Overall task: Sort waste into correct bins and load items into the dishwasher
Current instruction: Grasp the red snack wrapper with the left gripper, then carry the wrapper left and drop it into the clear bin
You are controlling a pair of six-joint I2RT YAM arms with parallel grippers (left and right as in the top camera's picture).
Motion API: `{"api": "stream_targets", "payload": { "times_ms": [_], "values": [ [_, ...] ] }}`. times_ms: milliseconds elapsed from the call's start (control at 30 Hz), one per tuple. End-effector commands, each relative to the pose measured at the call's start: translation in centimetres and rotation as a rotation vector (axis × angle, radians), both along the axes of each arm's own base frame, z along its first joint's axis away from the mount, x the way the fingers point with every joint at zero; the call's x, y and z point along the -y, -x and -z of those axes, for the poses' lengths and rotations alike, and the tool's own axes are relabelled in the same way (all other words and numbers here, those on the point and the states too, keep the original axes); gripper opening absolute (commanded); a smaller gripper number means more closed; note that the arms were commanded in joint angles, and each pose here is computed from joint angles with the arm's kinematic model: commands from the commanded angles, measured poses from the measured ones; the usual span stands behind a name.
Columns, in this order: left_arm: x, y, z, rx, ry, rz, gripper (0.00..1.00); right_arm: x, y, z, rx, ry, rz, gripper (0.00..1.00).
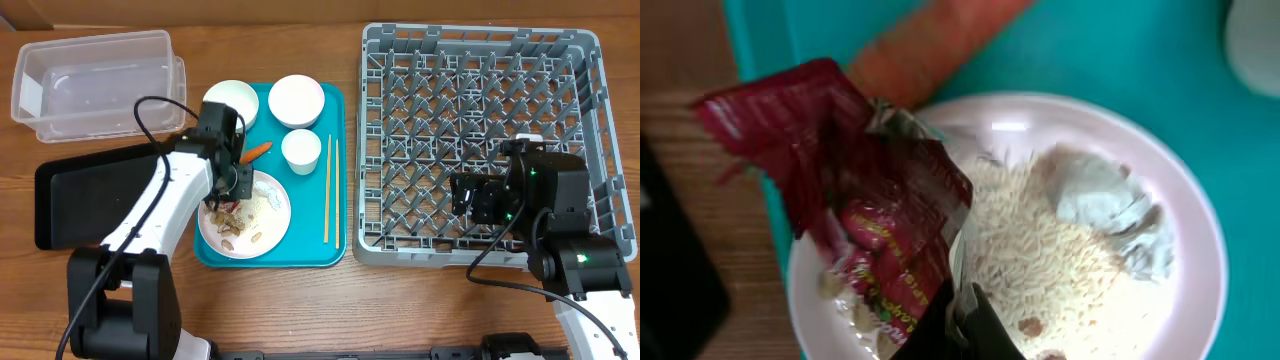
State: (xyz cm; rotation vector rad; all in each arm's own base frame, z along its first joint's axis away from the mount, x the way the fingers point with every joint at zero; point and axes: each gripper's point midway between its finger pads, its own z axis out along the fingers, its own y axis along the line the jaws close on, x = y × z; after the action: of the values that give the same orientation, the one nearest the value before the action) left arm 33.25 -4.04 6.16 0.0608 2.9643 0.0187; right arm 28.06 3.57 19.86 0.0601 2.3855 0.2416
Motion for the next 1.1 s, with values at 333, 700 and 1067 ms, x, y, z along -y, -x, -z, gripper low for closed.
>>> {"api": "stream_targets", "payload": {
  "times_ms": [333,700,1067],
  "values": [
    [0.3,-0.2,-3.3,-0.015,0.006,0.016,0.04,0.0,-0.4,-1.4,0.034,-0.009,0.003,1.0],
    [-6.0,-10.7,-15.6,0.447,-0.024,-0.108,0.04,0.0,-0.3,-1.3,0.03,-0.009,0.003,1.0],
    [-16.8,-17.0,-11.1,0.565,-0.06,-0.337,0.28,0.0,-0.3,-1.3,0.026,-0.009,0.003,1.0]
  ]
}}
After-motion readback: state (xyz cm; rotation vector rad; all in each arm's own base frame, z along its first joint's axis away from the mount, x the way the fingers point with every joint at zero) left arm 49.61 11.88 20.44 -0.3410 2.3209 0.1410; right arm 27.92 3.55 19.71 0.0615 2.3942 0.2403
